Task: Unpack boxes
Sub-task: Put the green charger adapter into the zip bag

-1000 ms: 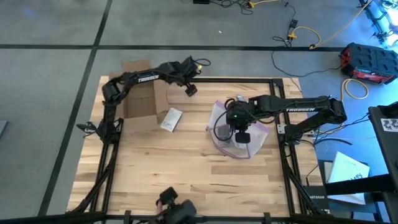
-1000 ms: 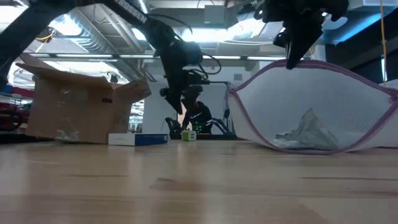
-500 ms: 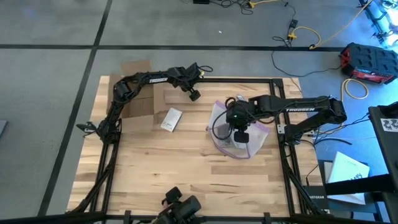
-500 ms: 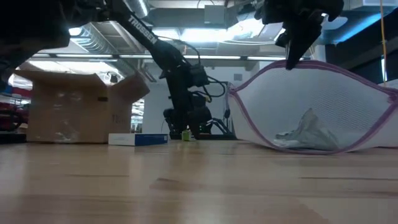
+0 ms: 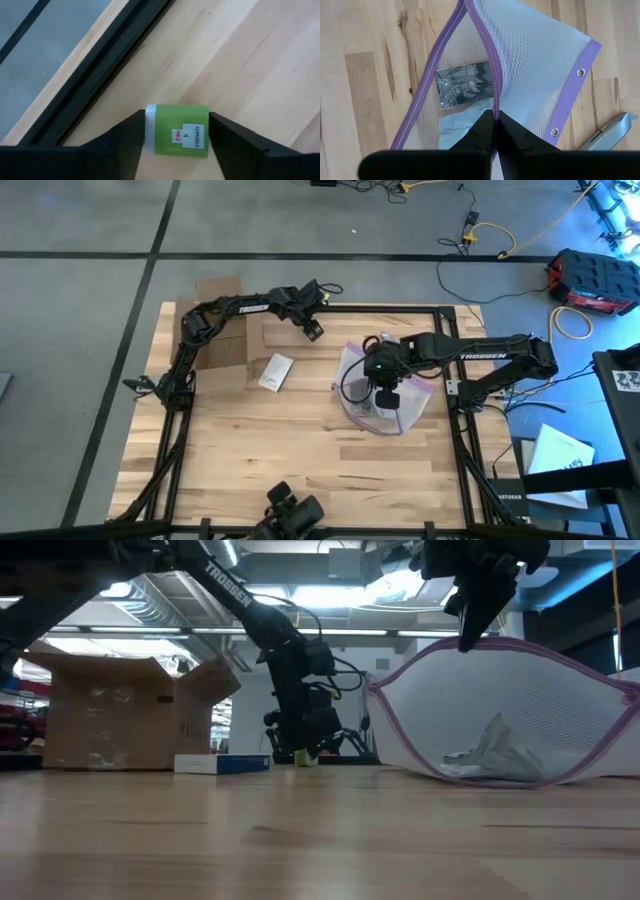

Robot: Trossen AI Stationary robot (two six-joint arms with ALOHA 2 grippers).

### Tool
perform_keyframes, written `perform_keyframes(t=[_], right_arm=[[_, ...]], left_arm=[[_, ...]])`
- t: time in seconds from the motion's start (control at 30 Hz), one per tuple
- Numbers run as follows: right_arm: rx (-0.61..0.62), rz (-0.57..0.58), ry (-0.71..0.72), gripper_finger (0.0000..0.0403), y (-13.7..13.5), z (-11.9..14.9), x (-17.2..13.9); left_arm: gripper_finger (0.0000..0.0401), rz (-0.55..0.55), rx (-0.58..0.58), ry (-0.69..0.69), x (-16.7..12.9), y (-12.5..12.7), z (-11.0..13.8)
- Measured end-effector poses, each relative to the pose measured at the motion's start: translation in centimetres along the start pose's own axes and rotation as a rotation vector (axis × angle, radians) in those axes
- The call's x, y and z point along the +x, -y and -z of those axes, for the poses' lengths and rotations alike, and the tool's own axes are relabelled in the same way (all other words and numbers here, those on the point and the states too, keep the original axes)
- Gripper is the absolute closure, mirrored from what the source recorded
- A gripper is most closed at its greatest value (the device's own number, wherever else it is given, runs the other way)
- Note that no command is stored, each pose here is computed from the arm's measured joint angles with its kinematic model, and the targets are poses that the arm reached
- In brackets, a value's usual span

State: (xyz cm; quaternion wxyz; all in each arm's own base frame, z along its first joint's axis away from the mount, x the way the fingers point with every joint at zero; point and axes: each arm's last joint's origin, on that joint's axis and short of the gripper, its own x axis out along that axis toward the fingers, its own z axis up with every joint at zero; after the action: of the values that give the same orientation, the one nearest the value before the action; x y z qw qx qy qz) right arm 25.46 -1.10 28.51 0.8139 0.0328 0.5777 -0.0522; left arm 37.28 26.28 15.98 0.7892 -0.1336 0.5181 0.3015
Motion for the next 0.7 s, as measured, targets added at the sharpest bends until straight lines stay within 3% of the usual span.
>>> perform_keyframes(t=[0.1,0.27,0.47,0.7], right_arm=[[0.001,0.0,0.0,0.0403,0.0,0.0,0.0],[0.005,0.0,-0.002,0.0403,0.0,0.0,0.0],[0.005,0.001,-0.001,0.0403,0.0,0.0,0.0],[-0.027,0.002,-0.012,0.0403,0.0,0.1,0.0]], left_arm=[[0.0243,-0.001,-0.004,-0.001,-0.1,0.5,0.0],[0.0246,0.026,0.006,0.009,-2.1,2.1,-0.5],[0.0237,0.055,0.022,0.094,-7.5,3.7,-1.6],[0.0234,0.08,0.051,0.134,-15.5,5.3,-0.4]])
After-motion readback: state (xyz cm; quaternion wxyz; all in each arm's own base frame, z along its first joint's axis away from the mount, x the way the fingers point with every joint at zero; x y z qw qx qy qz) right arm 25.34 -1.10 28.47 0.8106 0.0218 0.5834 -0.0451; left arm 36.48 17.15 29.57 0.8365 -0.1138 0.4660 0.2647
